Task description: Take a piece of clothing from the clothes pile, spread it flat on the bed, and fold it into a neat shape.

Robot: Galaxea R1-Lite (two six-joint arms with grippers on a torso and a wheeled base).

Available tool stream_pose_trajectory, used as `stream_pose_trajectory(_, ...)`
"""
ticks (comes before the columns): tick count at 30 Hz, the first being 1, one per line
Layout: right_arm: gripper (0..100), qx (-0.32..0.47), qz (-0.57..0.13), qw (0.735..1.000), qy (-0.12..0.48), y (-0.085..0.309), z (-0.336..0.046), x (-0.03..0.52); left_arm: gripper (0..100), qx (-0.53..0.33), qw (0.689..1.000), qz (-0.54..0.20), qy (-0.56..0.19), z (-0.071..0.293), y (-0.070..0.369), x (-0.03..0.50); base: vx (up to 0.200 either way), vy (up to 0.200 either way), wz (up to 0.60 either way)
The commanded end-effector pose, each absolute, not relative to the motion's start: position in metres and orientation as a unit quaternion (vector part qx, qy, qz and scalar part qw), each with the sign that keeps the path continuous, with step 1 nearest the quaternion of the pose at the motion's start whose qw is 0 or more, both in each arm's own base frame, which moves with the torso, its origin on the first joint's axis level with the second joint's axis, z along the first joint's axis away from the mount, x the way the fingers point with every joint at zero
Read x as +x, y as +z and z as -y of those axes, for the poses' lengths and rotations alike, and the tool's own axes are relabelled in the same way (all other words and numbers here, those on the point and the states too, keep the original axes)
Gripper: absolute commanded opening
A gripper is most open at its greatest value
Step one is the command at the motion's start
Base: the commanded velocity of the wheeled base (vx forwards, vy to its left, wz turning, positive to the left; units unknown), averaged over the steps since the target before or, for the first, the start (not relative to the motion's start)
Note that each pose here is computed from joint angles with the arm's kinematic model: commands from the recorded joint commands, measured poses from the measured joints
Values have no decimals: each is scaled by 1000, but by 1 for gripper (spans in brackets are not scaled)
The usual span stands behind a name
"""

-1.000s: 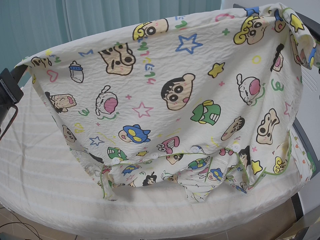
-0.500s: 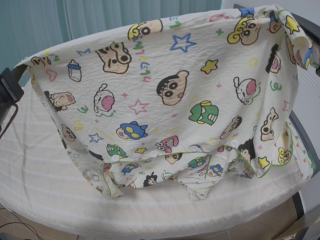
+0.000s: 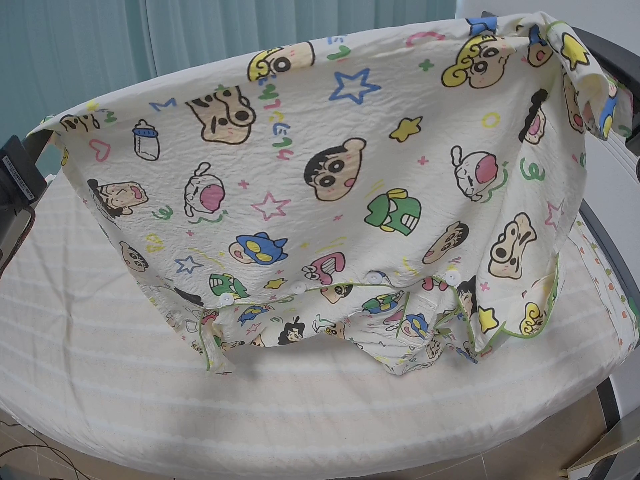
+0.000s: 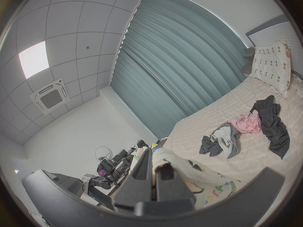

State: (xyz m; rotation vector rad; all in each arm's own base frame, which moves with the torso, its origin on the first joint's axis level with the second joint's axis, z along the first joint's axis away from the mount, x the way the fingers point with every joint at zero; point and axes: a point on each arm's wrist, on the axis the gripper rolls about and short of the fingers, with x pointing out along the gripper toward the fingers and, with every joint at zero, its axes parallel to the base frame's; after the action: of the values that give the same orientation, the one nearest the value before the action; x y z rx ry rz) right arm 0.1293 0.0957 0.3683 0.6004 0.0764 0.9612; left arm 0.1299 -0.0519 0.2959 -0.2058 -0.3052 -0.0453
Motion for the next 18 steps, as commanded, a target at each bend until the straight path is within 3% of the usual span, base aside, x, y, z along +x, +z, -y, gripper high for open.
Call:
stream_pose_trajectory(1,0,284,-38,843,455,368,-97,131,0,-102,983,152,-20,51,296,130,0,200,0)
stream_pose_trajectory(18,0,282,-55,846,448,362,-105,143,0,-98,983,156,-6,47,296,129,0,200,0)
